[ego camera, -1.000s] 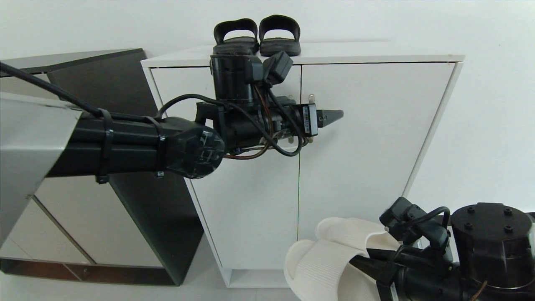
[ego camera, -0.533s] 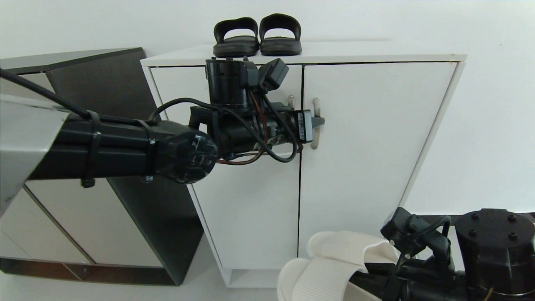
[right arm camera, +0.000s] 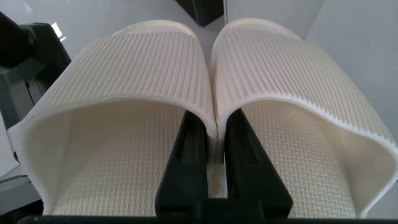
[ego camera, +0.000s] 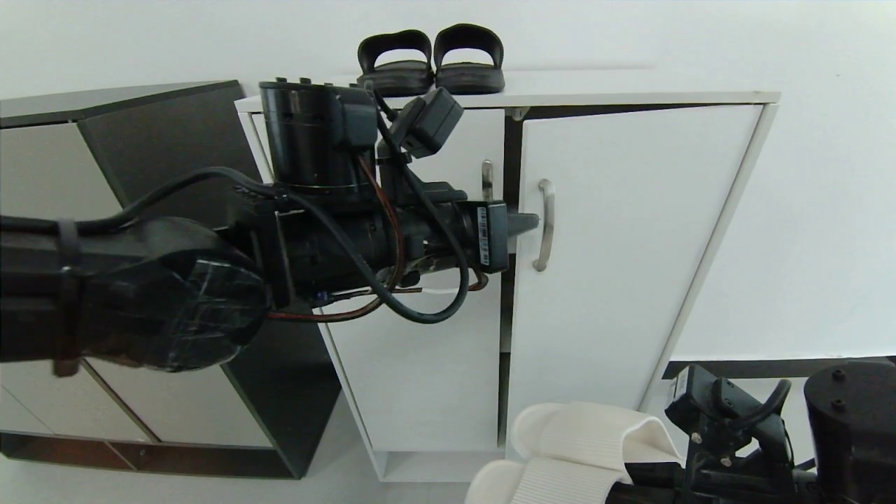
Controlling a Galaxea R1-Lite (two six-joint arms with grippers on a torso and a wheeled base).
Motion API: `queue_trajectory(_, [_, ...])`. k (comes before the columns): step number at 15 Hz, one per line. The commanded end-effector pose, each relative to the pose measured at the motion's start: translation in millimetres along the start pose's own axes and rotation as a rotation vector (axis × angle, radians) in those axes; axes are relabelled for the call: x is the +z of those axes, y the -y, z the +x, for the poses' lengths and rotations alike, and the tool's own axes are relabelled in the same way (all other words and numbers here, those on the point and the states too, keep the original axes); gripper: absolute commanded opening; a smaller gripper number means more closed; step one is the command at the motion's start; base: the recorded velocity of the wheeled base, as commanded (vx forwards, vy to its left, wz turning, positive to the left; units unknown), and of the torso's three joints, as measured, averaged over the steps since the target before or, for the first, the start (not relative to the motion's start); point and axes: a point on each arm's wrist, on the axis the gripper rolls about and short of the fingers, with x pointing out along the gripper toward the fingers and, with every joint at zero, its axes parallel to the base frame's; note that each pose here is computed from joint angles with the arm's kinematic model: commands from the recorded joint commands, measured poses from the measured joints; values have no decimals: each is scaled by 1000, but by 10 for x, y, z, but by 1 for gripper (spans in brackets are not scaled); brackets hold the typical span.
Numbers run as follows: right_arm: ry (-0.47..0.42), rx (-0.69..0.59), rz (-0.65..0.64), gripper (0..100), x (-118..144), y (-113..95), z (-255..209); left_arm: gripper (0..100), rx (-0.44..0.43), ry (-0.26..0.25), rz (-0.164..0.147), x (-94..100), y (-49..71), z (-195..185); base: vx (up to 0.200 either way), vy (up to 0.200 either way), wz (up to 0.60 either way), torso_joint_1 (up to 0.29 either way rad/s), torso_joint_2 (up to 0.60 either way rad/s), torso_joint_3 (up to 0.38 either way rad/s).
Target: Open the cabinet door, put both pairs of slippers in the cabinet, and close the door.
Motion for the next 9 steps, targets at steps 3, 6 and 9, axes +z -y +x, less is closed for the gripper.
queue_trajectory(3, [2,1,-2,0,4,0,2,0,18,58,10,160,43,-341,0,0,0,0,0,0])
queue_trajectory(6, [1,-1,-12,0,2,0,5,0,60,81,10,247,-137,-216,0,0,0,0,0,0])
queue_trajectory(9, [1,-2,-14,0,2,1,5,0,70,90,1,285,-237,-61,0,0,0,0,0,0])
